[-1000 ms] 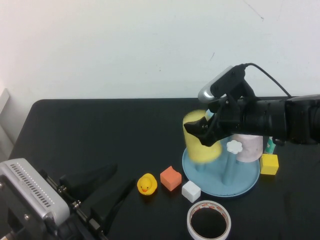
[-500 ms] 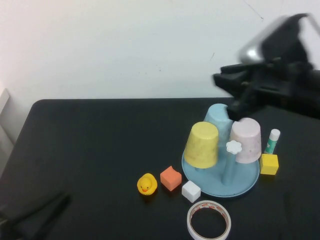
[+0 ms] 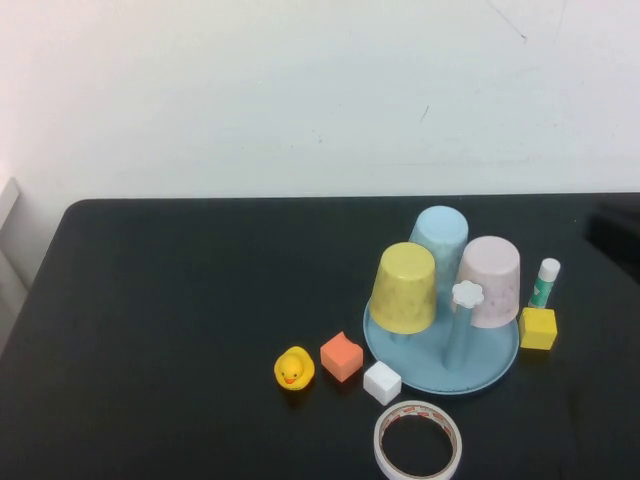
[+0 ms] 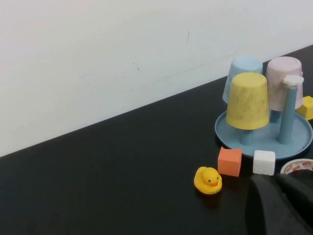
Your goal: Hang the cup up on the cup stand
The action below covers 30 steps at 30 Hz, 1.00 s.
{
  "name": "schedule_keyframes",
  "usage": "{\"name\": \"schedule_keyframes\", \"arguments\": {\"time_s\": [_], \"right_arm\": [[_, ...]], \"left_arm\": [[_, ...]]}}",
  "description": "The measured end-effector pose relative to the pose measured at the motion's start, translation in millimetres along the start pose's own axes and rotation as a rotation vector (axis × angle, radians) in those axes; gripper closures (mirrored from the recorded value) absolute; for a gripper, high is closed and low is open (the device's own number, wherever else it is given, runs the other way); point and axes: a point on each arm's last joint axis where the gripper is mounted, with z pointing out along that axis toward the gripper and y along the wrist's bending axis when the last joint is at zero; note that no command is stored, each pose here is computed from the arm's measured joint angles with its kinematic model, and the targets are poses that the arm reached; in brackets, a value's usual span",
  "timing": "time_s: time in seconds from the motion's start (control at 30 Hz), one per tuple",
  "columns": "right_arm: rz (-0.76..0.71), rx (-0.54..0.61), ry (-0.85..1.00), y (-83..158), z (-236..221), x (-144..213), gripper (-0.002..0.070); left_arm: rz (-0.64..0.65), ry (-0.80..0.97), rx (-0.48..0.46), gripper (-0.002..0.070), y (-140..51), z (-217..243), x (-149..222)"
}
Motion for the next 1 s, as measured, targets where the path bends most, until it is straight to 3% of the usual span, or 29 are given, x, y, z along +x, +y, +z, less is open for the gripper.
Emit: {"name": "schedule_keyframes", "arguments": {"time_s": [0.4,0.9,1.0], "right_arm": [[-0.060,0.007,-0.162,26.3,-61.7,7.6,0.0677],[-0.051,0.007,-0.139,28.3,-62.6,19.6,0.0678],[-0.118,0.112,-0.104,19.7,-63.8,23.7,0.0678]], "left_arm": [[0.000,0.007,-0.002,0.0675,0.2,-0.3,0.8],[0.000,0.007,-0.002,0.0675,0.2,-0.3,0.8],[0.000,0.007,-0.002,0.0675,0.2,-0.3,0.8]]}}
